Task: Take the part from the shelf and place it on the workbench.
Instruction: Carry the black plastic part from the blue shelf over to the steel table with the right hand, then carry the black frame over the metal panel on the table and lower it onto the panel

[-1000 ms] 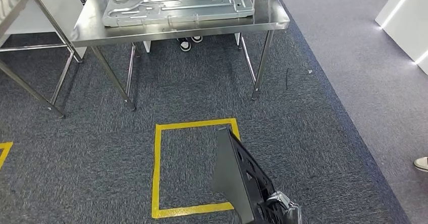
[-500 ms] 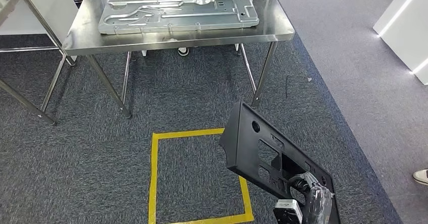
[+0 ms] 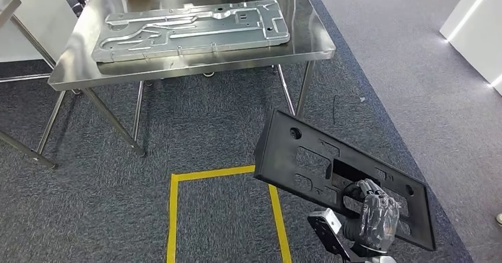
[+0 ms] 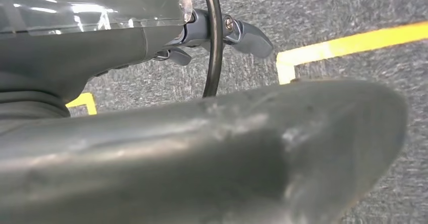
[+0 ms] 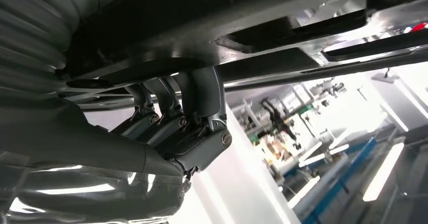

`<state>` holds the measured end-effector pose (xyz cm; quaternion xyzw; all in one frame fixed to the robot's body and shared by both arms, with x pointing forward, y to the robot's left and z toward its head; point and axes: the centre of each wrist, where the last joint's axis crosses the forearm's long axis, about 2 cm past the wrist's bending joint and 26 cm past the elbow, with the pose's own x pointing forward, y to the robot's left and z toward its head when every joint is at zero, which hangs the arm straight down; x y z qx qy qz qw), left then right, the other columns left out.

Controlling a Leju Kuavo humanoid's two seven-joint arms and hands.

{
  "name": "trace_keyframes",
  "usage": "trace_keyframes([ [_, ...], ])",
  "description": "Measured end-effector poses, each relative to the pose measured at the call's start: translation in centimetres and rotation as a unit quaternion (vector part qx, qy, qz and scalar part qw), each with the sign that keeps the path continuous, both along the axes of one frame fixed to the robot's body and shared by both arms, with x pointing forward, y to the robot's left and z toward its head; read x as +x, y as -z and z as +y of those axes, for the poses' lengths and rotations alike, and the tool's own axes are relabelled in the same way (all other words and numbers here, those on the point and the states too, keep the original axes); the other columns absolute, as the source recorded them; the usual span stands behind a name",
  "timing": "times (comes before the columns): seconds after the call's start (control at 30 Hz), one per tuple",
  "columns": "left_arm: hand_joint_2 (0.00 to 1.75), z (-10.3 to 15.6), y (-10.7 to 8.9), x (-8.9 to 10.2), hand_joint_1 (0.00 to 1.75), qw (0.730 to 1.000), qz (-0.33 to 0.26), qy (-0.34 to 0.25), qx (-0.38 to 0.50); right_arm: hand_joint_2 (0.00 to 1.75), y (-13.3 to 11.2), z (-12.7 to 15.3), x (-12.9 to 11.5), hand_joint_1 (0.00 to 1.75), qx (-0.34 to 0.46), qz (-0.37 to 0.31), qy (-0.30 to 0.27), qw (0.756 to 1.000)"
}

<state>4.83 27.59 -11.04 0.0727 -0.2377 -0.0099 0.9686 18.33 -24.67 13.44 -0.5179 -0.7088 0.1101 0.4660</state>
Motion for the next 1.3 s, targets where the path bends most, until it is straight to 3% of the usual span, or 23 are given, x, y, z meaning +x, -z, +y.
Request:
trace_keyframes([
  [0.43, 0.00, 0.5, 0.0, 0.3, 0.00, 0.999, 0.005, 0.043, 0.001, 1.75, -0.5, -3.5, 6.9, 1.75, -0.118, 0.066, 0.023, 0.991],
  [0.6, 0.00, 0.4, 0.0, 0.1, 0.00, 0.999, 0.010, 0.051, 0.001, 1.75, 0.3, -4.4, 8.3, 1.75, -0.159, 0.098, 0.017, 0.982],
  [0.77, 0.00, 0.4, 0.0, 0.2, 0.00, 0.998, 0.010, 0.061, 0.000, 1.75, 0.8, -3.3, 9.6, 1.75, -0.202, 0.115, 0.005, 0.973],
  [1.1, 0.00, 0.4, 0.0, 0.2, 0.00, 0.998, 0.010, 0.066, -0.001, 1.75, 0.7, -2.2, 10.8, 1.75, -0.215, 0.117, -0.015, 0.969],
  [1.3, 0.00, 0.5, 0.0, 0.3, 0.00, 0.996, 0.019, 0.086, 0.001, 1.75, -1.4, 1.4, 13.8, 1.75, -0.268, 0.120, -0.076, 0.953],
])
